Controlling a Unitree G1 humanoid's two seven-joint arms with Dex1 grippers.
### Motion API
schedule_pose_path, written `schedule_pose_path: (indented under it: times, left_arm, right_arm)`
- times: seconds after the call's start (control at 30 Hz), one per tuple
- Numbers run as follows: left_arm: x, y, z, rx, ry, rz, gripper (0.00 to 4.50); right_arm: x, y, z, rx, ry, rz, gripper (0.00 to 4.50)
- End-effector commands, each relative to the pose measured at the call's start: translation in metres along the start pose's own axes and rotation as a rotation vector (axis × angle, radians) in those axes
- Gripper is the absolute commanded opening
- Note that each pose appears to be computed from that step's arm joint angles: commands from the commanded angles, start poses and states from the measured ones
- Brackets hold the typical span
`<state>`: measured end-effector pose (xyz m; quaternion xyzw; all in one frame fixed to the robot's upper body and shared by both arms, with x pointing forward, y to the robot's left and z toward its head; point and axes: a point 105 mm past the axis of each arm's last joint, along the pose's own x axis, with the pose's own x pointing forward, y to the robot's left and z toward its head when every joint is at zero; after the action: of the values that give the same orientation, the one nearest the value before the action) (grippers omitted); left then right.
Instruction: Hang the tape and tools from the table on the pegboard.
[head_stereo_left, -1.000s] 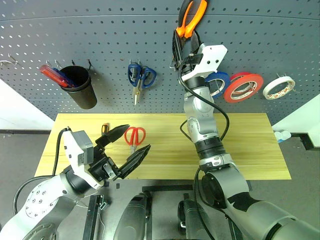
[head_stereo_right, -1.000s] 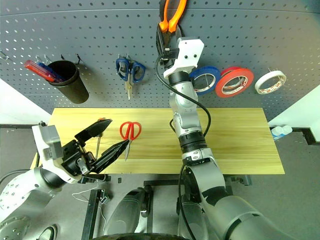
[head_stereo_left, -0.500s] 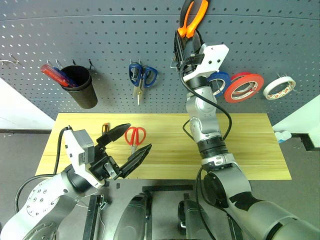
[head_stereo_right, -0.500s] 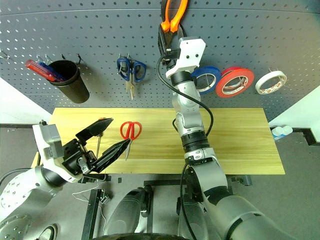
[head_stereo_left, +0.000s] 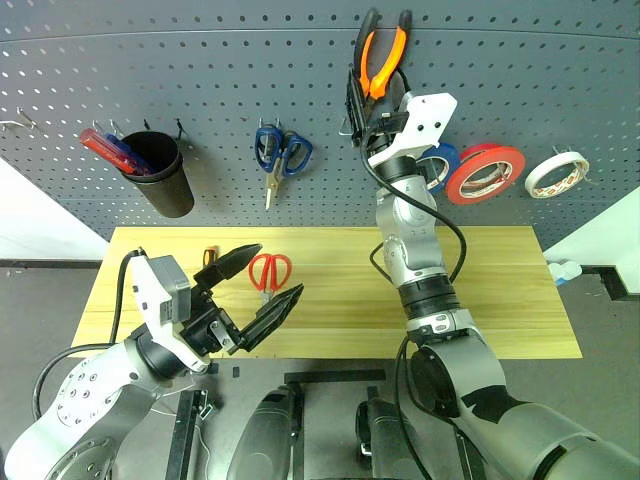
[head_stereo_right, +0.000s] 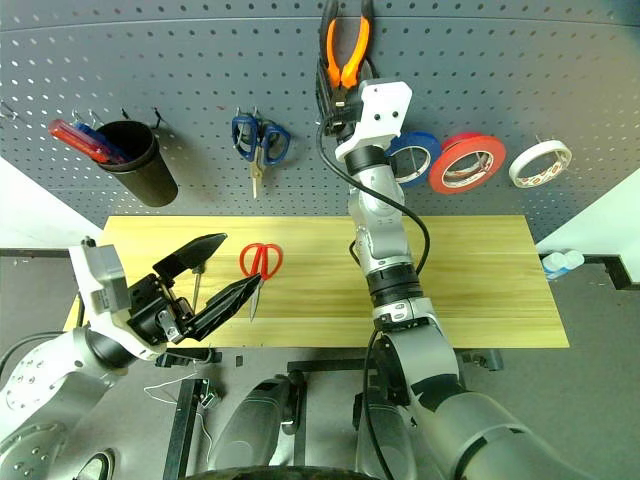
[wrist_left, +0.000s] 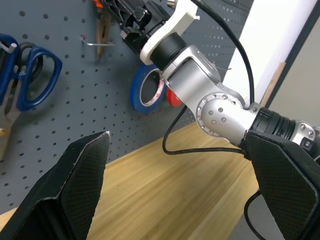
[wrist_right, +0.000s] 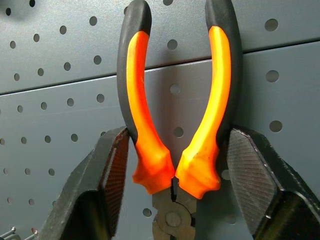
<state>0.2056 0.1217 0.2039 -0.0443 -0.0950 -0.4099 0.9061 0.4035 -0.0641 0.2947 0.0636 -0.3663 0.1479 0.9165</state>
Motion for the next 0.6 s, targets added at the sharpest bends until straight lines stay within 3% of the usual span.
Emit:
schedule_pose_path:
  times: [0.03, 0.6]
  left_arm:
    - [-0.005, 0.002, -0.001, 0.011, -0.011, -0.005, 4.50]
    - [-0.010, 0.008, -0.011, 0.012, -0.025, -0.019, 4.50]
  right_arm:
    - [0.004, -0.010, 0.009, 0.009, -0.016, -0.041, 4.10]
    - [-0.010, -0.010, 0.021, -0.002, -0.003, 0.017, 4.10]
